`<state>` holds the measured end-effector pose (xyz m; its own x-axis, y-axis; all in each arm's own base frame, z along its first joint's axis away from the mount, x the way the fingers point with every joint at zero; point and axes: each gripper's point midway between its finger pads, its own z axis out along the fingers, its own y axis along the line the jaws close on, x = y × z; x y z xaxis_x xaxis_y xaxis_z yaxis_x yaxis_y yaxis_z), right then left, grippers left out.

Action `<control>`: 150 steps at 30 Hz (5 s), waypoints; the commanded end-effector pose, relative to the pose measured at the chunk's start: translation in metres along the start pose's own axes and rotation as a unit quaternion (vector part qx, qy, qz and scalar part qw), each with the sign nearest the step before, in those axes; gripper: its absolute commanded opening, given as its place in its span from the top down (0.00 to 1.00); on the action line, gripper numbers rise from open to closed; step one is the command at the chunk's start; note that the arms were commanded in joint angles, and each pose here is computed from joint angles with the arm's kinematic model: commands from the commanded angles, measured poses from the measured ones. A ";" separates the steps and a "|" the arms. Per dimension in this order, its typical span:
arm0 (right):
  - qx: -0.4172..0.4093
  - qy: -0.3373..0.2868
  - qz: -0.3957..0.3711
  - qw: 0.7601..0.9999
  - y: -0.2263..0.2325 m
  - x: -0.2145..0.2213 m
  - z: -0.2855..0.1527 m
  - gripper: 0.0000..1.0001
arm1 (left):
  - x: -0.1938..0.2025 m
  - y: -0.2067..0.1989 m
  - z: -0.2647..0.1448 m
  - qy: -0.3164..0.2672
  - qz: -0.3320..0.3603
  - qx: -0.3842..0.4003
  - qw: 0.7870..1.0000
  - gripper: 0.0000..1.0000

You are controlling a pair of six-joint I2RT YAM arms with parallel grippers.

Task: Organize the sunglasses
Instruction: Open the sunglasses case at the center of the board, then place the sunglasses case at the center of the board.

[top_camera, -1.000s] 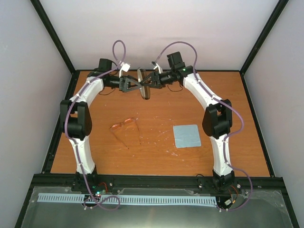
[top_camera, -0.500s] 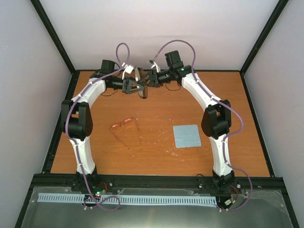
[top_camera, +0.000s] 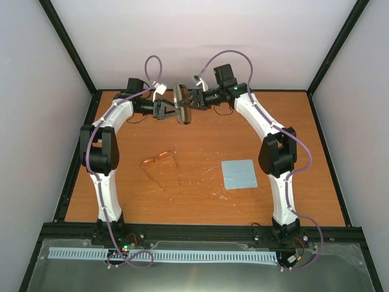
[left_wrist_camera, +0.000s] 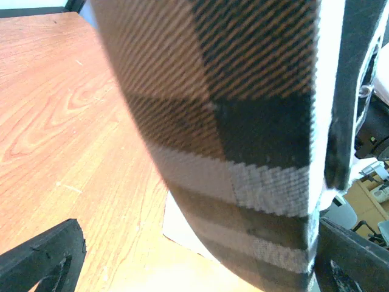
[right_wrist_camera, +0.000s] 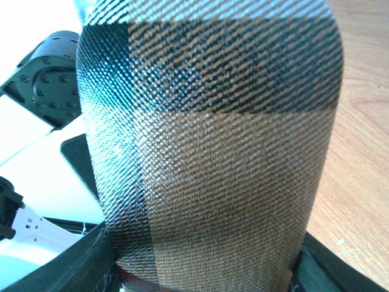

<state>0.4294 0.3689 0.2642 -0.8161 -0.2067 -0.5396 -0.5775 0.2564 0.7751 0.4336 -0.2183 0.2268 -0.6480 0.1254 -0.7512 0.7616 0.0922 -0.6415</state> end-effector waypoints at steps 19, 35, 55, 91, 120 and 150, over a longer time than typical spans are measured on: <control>-0.114 0.034 -0.037 0.992 0.088 0.021 -0.032 0.89 | 0.027 0.094 -0.023 0.030 -0.006 -0.122 0.992 0.01; -0.067 0.038 0.006 0.997 0.060 0.037 -0.028 0.91 | 0.047 0.118 -0.029 0.064 0.001 -0.172 0.983 0.00; -0.066 0.033 0.023 0.997 0.053 0.046 -0.027 0.96 | 0.068 0.137 -0.028 0.089 -0.005 -0.202 0.975 0.01; 0.129 0.105 0.297 0.940 -0.185 0.141 -0.012 0.91 | 0.040 0.077 -0.050 0.039 -0.005 -0.194 0.980 0.01; 0.236 0.119 0.263 0.928 -0.187 0.125 -0.048 0.22 | 0.045 0.076 -0.048 0.035 -0.012 -0.186 0.982 0.01; 0.452 0.202 0.084 0.865 -0.178 0.115 -0.042 0.97 | 0.055 0.074 -0.047 0.039 -0.017 -0.181 0.983 0.00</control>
<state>0.4307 0.2581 0.0682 -0.9483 -0.3082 -0.0755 -0.3167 0.9054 0.2827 0.4537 -0.1568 0.1250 -0.7261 0.1921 -0.6602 0.6613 0.4580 -0.5940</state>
